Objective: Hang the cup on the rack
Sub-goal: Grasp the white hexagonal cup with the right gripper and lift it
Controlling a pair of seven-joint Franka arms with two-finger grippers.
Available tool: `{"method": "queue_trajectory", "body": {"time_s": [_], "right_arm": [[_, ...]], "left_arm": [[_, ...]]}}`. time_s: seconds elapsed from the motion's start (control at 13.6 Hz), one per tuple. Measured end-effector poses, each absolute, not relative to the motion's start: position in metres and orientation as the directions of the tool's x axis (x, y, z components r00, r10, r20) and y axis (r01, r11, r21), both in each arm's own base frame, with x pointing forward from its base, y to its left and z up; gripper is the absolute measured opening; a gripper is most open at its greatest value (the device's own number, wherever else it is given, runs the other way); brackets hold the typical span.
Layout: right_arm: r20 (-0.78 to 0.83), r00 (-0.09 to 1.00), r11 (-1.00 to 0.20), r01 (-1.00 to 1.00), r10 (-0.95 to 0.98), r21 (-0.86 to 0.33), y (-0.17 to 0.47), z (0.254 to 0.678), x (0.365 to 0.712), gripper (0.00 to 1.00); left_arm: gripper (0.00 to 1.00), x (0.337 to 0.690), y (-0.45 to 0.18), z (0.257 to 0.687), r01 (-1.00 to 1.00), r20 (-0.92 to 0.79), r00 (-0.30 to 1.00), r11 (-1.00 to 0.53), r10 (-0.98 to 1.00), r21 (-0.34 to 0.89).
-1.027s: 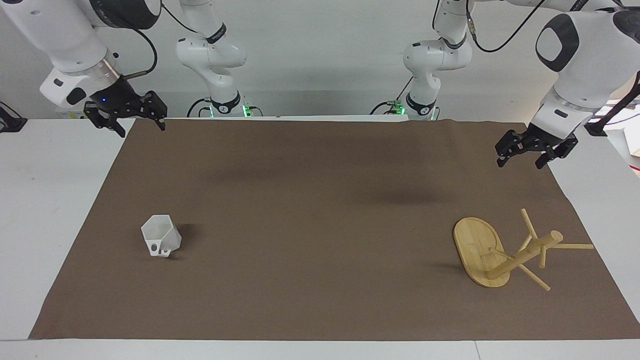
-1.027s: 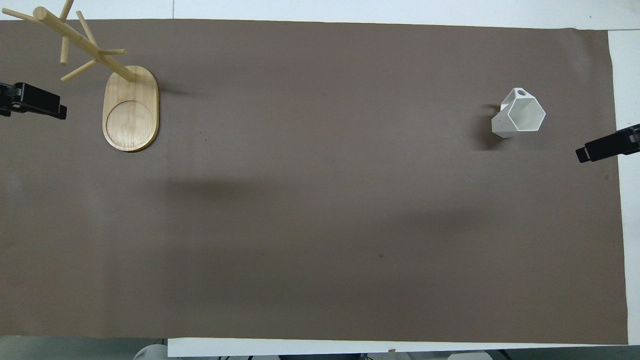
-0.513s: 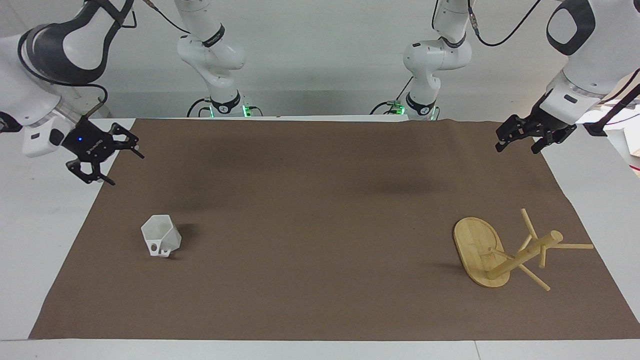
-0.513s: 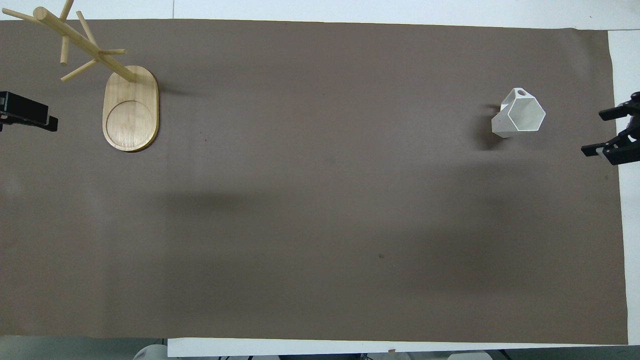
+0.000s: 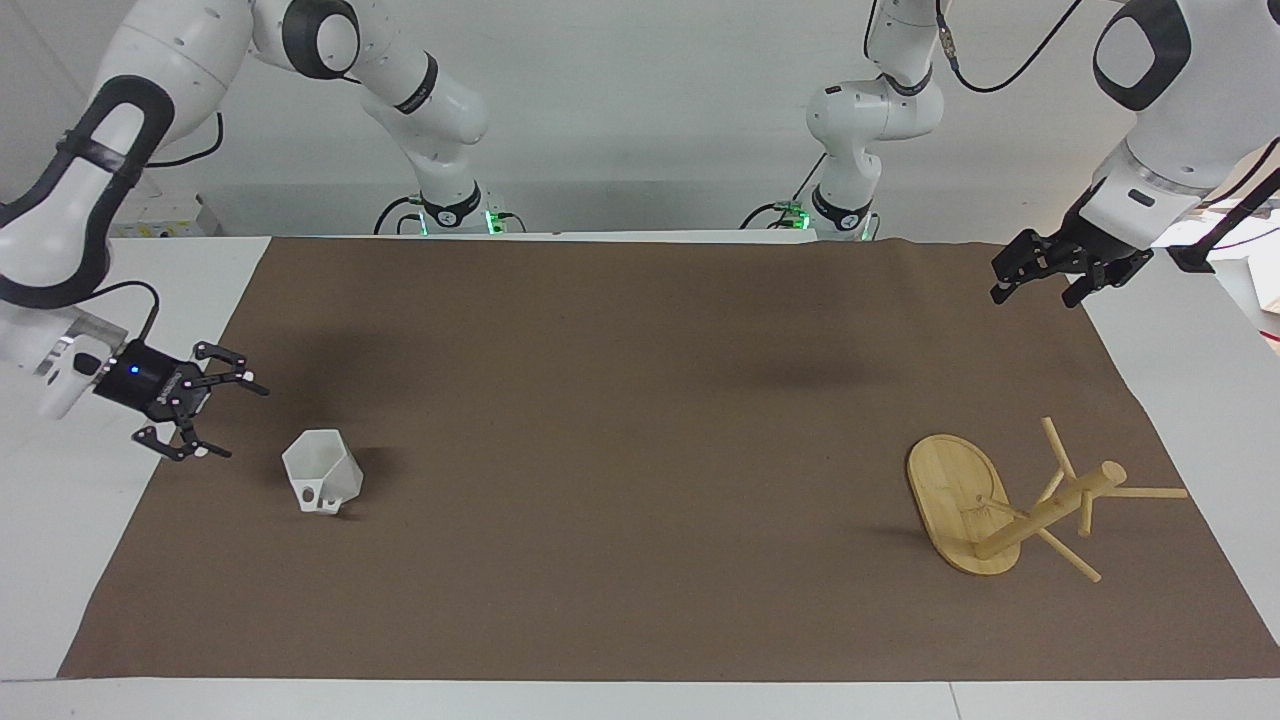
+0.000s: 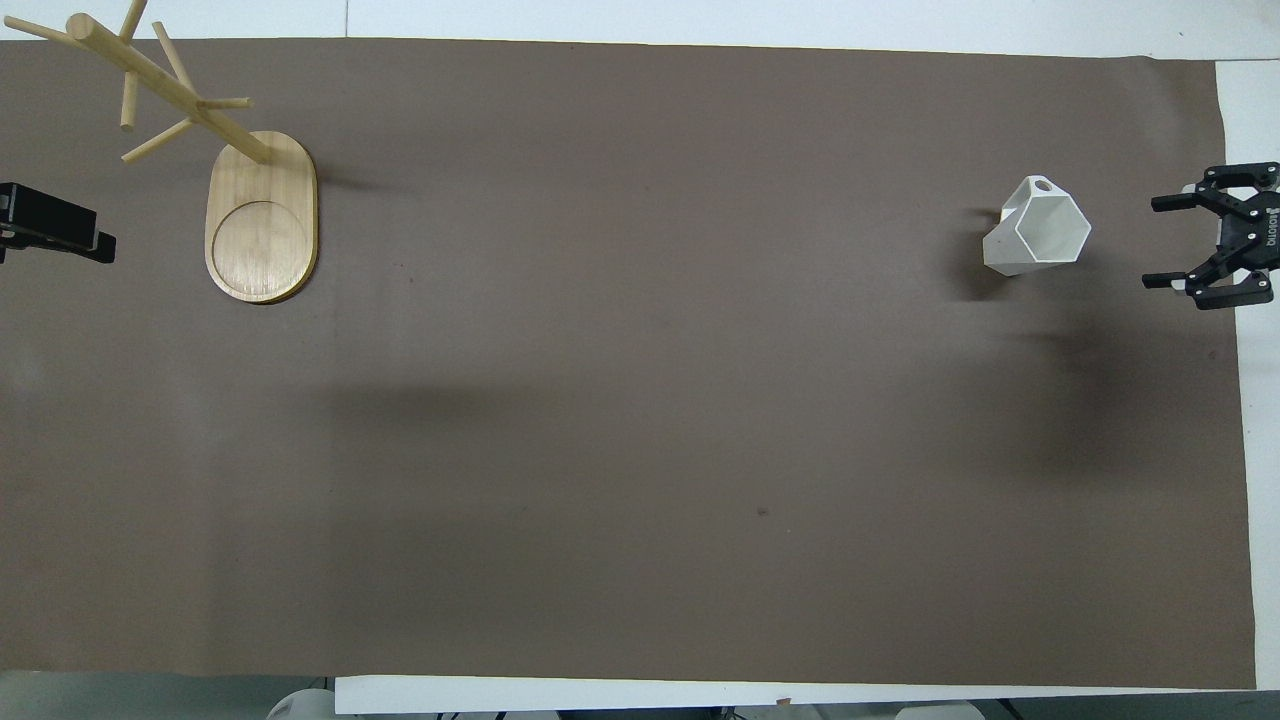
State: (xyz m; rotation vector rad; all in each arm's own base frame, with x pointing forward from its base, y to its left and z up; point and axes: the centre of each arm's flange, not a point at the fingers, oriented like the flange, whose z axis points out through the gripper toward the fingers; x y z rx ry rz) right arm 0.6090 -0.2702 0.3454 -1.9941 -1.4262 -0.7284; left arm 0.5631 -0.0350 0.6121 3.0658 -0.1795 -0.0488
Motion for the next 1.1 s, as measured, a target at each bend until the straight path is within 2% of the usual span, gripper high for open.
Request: {"method": "queue_trajectory", "body": {"time_s": [0.22,0.37,1.1], "right_arm": [[0.819,0.24,-0.221,0.965,0.521,-0.143,-0.276,0.283,0.612,1.0],[0.85,0.22,-0.192,0.971,0.479,-0.143,-0.267,0.258,0.618,1.0],[0.888,0.116,-0.114,0.991,0.445,-0.072,-0.222,0.251,0.636,1.0]], "left_arm": [[1.0,0.563,-0.035,0.612,-0.114,-0.027,0.993,-0.991,-0.116,0.072],[1.0,0.563,-0.035,0.612,-0.114,-0.026,0.993,-0.991,-0.116,0.072],[1.0,0.563,-0.037,0.61,-0.118,-0.03,0.992,-0.99,-0.121,0.073]]}}
